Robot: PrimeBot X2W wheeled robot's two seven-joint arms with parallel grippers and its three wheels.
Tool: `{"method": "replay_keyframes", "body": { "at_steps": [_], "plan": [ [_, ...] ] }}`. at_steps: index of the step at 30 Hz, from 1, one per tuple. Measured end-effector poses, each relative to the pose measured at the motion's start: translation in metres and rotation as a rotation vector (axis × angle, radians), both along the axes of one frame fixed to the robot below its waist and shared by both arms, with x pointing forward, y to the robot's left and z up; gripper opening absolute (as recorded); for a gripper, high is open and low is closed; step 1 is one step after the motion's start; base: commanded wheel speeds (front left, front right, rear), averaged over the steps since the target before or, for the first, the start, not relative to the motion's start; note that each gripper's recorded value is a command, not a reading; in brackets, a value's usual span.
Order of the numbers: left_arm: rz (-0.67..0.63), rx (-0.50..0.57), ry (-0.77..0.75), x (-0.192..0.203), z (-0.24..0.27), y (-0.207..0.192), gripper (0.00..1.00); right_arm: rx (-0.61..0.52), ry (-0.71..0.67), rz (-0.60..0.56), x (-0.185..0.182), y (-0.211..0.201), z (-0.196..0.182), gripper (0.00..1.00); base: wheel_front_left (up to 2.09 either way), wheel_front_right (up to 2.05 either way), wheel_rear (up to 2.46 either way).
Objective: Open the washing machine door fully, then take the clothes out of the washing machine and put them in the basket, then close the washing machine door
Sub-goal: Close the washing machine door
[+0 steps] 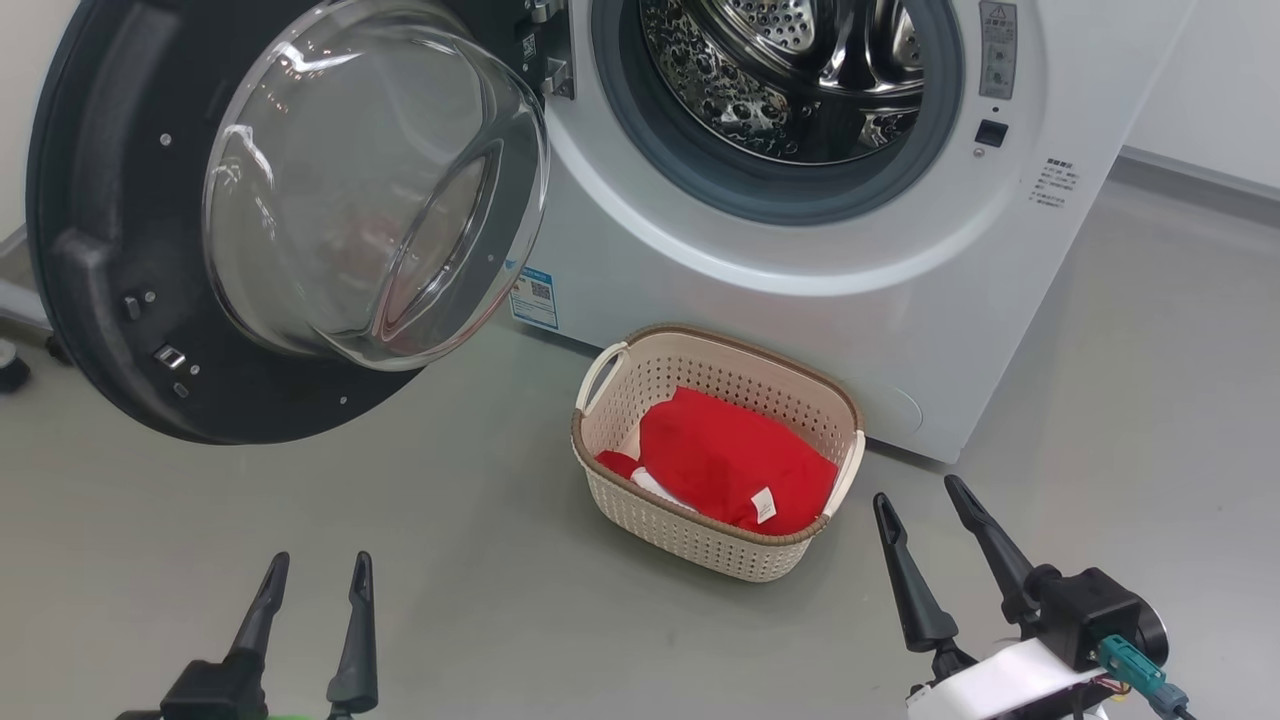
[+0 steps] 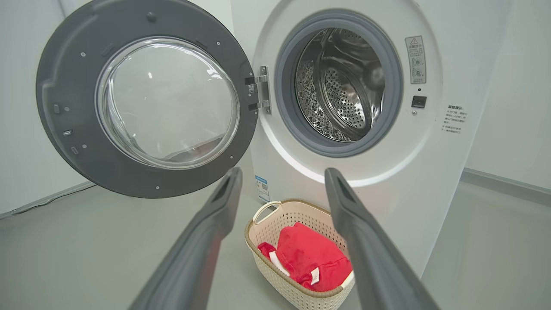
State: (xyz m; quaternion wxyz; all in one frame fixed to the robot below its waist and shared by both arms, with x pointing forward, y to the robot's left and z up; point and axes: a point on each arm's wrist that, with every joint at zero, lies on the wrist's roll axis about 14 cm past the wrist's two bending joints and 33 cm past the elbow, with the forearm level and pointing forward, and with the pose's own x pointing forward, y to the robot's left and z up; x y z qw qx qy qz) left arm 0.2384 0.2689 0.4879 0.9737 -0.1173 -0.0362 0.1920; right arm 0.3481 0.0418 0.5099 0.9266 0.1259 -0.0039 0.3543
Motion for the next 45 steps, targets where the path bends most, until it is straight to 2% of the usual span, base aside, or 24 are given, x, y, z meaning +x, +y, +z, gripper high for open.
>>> {"method": "replay_keyframes", "body": {
  "at_steps": [42,43,44,45],
  "plan": [
    [0.012,-0.002,0.005,-0.0041,-0.0013,0.0008,1.0,-0.004,0.007,0.001,-0.0017,0.0002,-0.0026,1.0,0.0,0.0,0.0],
    [0.012,-0.002,0.005,-0.0041,-0.0014,0.0008,0.89,-0.004,0.007,0.001,-0.0017,0.0002,-0.0026,1.0,0.0,0.0,0.0],
    [0.011,-0.002,0.005,-0.004,-0.0014,0.0007,0.35,-0.004,0.008,0.001,-0.0016,0.0002,-0.0028,1.0,0.0,0.0,0.0],
    [0.011,-0.002,0.006,-0.004,-0.0016,0.0006,0.0,-0.004,0.008,0.001,-0.0016,0.0002,-0.0029,1.0,0.0,0.0,0.0]
  ]
}}
